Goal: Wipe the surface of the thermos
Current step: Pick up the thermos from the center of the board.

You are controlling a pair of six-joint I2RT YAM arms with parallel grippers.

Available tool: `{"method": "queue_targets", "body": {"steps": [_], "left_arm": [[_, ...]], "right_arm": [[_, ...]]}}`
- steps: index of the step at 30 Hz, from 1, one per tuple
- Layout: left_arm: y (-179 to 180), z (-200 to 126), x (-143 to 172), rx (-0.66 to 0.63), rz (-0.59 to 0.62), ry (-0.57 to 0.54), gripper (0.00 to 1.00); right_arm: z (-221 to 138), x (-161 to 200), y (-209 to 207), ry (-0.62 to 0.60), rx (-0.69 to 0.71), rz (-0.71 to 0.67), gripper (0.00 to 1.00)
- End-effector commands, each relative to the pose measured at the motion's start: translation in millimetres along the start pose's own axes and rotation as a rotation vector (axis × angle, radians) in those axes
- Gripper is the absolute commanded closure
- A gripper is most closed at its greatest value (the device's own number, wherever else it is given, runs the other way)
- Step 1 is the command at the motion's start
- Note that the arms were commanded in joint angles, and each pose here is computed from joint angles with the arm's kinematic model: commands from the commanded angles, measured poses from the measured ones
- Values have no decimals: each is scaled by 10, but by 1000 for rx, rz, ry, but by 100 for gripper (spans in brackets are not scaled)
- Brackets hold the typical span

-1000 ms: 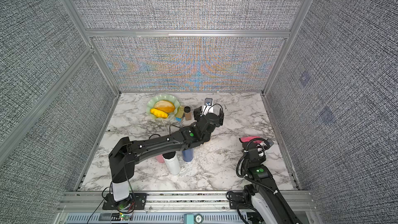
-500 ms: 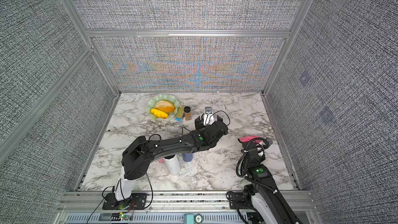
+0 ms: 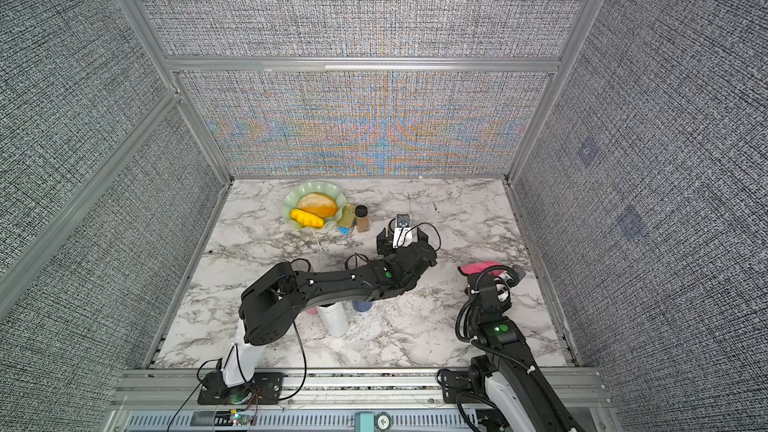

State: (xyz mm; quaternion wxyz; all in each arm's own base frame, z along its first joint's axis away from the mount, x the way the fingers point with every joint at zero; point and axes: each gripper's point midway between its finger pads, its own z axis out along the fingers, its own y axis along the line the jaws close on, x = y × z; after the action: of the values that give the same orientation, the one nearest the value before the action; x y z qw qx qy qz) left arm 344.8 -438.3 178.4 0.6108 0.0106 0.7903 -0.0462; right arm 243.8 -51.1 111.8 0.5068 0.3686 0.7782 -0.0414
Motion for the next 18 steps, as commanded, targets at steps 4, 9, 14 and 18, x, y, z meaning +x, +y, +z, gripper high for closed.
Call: {"method": "queue_targets", "body": {"steps": [4,9,14,18], "left_arm": [[-115,-5,-155,48,16,-72,15],[-130,24,-173,41,40,-85,14],[-131,50,-182,40,49,-93,11],[-119,98,-157,38,55,-89,11]], "right_arm": [[-1,-44,31,-18,-9,13,100],[2,-42,33,-17,-9,11,100],[4,-37,37,-15,-11,11,100],[4,-35,45,-13,-14,8,100]]}}
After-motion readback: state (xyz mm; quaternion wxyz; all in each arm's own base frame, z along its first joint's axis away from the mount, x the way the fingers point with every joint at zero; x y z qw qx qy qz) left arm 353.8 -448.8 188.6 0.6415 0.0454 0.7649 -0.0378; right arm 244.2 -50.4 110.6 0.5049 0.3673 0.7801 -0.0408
